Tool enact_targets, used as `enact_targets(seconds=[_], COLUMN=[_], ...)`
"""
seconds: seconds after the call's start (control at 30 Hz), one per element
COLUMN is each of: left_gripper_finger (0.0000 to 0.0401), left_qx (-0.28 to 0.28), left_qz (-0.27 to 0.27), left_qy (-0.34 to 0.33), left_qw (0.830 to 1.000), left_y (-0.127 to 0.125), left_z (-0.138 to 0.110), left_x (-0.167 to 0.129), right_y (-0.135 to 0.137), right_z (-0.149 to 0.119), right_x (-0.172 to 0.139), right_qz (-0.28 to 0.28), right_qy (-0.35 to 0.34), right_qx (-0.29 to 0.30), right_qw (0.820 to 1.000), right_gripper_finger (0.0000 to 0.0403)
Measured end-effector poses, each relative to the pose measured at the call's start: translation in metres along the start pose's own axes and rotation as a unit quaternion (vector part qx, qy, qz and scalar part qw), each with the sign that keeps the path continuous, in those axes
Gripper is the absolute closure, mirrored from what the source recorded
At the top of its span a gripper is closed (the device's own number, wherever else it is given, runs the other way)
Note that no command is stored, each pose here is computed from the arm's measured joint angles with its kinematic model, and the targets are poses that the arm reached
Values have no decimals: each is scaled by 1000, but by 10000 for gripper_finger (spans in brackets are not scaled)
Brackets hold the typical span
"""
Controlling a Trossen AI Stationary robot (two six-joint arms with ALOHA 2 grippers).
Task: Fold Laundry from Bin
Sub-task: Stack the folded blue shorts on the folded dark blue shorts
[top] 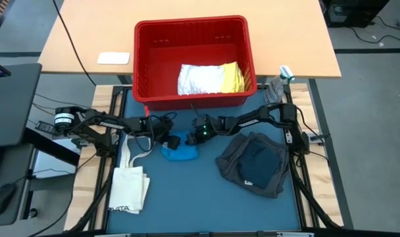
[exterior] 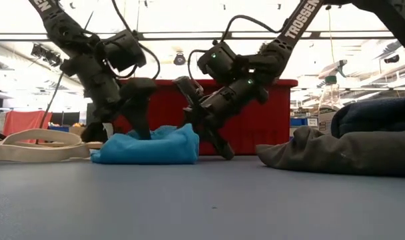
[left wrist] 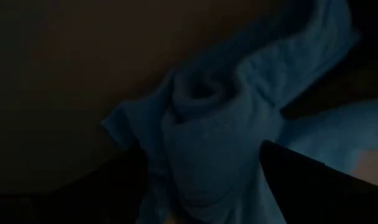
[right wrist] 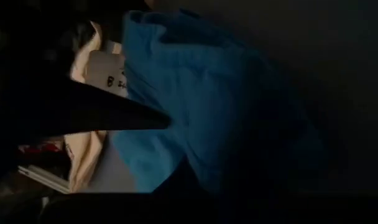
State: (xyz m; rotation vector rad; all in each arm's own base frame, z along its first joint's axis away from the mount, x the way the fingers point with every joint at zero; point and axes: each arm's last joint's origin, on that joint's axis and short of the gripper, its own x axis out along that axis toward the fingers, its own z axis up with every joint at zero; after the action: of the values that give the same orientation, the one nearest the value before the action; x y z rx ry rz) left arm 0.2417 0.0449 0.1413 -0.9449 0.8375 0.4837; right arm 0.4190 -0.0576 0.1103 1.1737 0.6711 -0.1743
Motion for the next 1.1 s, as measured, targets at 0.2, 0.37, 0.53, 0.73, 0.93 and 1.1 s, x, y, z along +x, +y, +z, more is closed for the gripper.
enact_targets(seconds=[0.2,0.37,0.53,0.73,0.93,1.1], left_gripper_finger=[94,94,94,94,94,94], left_qx=[46,75,111,149,159,162], left_qz=[-84,-143,-159,-143,-139,-147], left_qy=[-41,-104,-149,-189,-197,-190], left_qw=[995,981,970,960,957,957], left_y=[-30,-56,-74,-87,-93,-100], left_z=[20,38,51,63,76,82], left_x=[-29,-64,-83,-89,-82,-77], right_y=[41,73,87,71,58,57], right_z=[-4,-30,-79,-130,-138,-141], right_x=[-52,-113,-172,-226,-290,-324], right_qz=[-19,-100,-115,-101,-173,-182], right_qy=[29,5,-53,-119,-183,-203], right_qx=[-28,2,65,158,163,159], right_qw=[999,995,990,975,954,949], right_gripper_finger=[383,383,383,383,383,383])
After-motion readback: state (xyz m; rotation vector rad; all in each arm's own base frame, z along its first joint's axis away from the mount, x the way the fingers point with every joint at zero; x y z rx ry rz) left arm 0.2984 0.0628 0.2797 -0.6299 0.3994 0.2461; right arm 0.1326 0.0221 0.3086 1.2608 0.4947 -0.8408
